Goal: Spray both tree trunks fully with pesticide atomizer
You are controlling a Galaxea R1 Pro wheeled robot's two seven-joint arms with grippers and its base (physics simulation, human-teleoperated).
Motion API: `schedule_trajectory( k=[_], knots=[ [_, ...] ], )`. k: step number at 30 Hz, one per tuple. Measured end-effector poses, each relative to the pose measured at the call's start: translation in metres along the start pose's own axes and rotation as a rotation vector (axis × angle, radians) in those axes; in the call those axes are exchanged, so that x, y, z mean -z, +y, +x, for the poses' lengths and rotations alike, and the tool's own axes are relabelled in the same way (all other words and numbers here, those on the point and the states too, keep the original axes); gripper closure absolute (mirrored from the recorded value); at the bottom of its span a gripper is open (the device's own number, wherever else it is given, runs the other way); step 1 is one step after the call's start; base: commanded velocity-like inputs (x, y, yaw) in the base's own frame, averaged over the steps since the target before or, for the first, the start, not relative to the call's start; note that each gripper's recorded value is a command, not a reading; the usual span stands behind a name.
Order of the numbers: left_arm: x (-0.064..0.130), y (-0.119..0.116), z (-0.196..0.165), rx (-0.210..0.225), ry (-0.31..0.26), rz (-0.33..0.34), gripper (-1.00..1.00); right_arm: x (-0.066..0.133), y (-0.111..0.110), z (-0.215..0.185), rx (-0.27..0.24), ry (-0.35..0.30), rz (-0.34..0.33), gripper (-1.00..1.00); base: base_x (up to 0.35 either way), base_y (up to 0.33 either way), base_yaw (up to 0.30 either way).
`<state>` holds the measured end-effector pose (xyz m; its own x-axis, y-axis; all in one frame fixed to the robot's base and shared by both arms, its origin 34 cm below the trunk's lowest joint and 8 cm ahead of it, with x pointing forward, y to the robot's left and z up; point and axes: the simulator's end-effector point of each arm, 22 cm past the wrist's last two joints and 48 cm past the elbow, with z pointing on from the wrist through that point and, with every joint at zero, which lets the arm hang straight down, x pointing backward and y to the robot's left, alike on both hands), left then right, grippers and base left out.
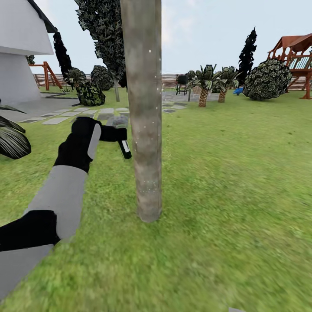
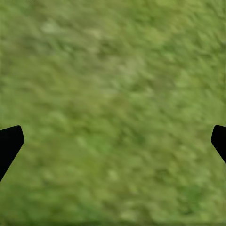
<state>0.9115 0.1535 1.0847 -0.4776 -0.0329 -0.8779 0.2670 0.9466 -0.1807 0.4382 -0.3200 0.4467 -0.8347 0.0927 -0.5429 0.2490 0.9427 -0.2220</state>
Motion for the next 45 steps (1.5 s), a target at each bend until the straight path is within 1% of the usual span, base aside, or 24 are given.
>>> schedule_trajectory(
  k=[3,5,6,8,11,14,15,16,17,19,21,22,25,26,29,30,31,33,36,39,40,42,45],
  knots=[
    [0.013,-0.011,-0.052,-0.019,-0.035,0.009,1.00,0.000,0.000,0.000,0.000,0.000,0.000,-1.00,0.000,0.000,0.000],
    [0.018,-0.014,-0.068,-0.027,-0.045,0.009,1.00,0.000,0.000,0.000,0.000,0.000,0.000,-1.00,0.000,0.000,0.000],
    [0.024,-0.018,-0.085,-0.035,-0.054,0.009,1.00,0.000,0.000,0.000,0.000,0.000,0.000,-1.00,0.000,0.000,0.000],
    [0.042,-0.029,-0.127,-0.051,-0.078,0.015,1.00,0.000,0.000,0.000,0.000,0.000,0.000,-1.00,0.000,0.000,0.000],
    [0.055,-0.036,-0.153,-0.063,-0.094,0.016,1.00,0.000,0.000,0.000,0.001,0.000,0.000,-1.00,0.000,0.000,0.000],
    [0.087,-0.049,-0.203,-0.087,-0.139,0.014,1.00,0.000,0.000,0.000,0.001,0.000,0.000,-1.00,0.000,0.000,0.000],
    [0.092,-0.052,-0.209,-0.088,-0.146,0.019,1.00,0.000,0.000,0.000,0.001,0.000,0.000,-1.00,0.000,0.000,0.000],
    [0.104,-0.056,-0.226,-0.101,-0.161,0.012,1.00,0.000,0.000,0.000,0.001,0.001,0.000,-1.00,0.000,0.000,0.000],
    [0.119,-0.064,-0.242,-0.105,-0.183,0.021,1.00,0.000,0.000,0.000,0.001,-0.001,-0.001,-1.00,0.000,0.000,0.000],
    [0.128,-0.067,-0.253,-0.114,-0.197,0.016,1.00,0.000,0.000,0.000,0.001,0.000,0.000,-1.00,0.000,0.000,0.000],
    [0.130,-0.067,-0.255,-0.112,-0.197,0.016,1.00,0.000,0.000,0.000,0.001,0.000,0.000,-1.00,0.000,0.000,0.000],
    [0.128,-0.066,-0.253,-0.107,-0.187,0.017,1.00,0.000,0.000,0.000,0.001,0.000,0.000,-1.00,0.000,0.000,0.000],
    [0.108,-0.052,-0.228,-0.080,-0.108,0.009,1.00,0.000,0.000,0.000,0.001,0.000,0.000,-1.00,0.000,0.000,0.000],
    [0.100,-0.047,-0.217,-0.069,-0.075,0.007,1.00,0.000,0.000,0.000,0.001,0.001,0.000,-1.00,0.000,0.000,0.000],
    [0.065,-0.031,-0.160,-0.025,0.078,-0.001,1.00,0.000,0.000,0.000,0.001,0.001,0.000,-1.00,-0.071,0.000,0.000],
    [0.059,-0.029,-0.150,-0.020,0.098,-0.001,1.00,0.000,0.000,0.000,0.001,0.001,0.000,-1.00,-0.222,0.000,0.000],
    [0.055,-0.028,-0.145,-0.017,0.101,0.001,1.00,0.000,0.000,0.000,0.001,0.001,0.000,-1.00,-0.143,0.000,0.000],
    [0.042,-0.018,-0.128,-0.013,0.112,-0.008,1.00,0.000,0.000,0.000,0.001,0.001,0.000,-1.00,-0.221,0.019,0.000],
    [0.031,-0.012,-0.110,0.000,0.137,-0.008,1.00,0.000,0.000,0.000,0.002,0.001,-0.001,-1.00,-0.195,0.026,0.000],
    [0.004,-0.001,-0.080,0.003,0.122,-0.007,1.00,0.000,0.000,0.000,0.002,0.001,-0.001,-1.00,-0.043,0.005,0.000],
    [-0.001,0.002,-0.072,-0.001,0.122,-0.014,1.00,0.000,0.000,0.000,0.002,0.000,-0.001,-1.00,-0.015,0.002,0.000],
    [-0.005,0.013,-0.066,0.005,0.115,-0.027,1.00,0.000,0.000,0.000,0.001,0.000,-0.001,-1.00,-0.006,0.001,0.000],
    [-0.004,0.019,-0.070,0.013,0.096,-0.029,1.00,0.000,0.000,0.000,0.001,0.000,-0.001,-1.00,-0.002,0.000,0.000]
  ],
)
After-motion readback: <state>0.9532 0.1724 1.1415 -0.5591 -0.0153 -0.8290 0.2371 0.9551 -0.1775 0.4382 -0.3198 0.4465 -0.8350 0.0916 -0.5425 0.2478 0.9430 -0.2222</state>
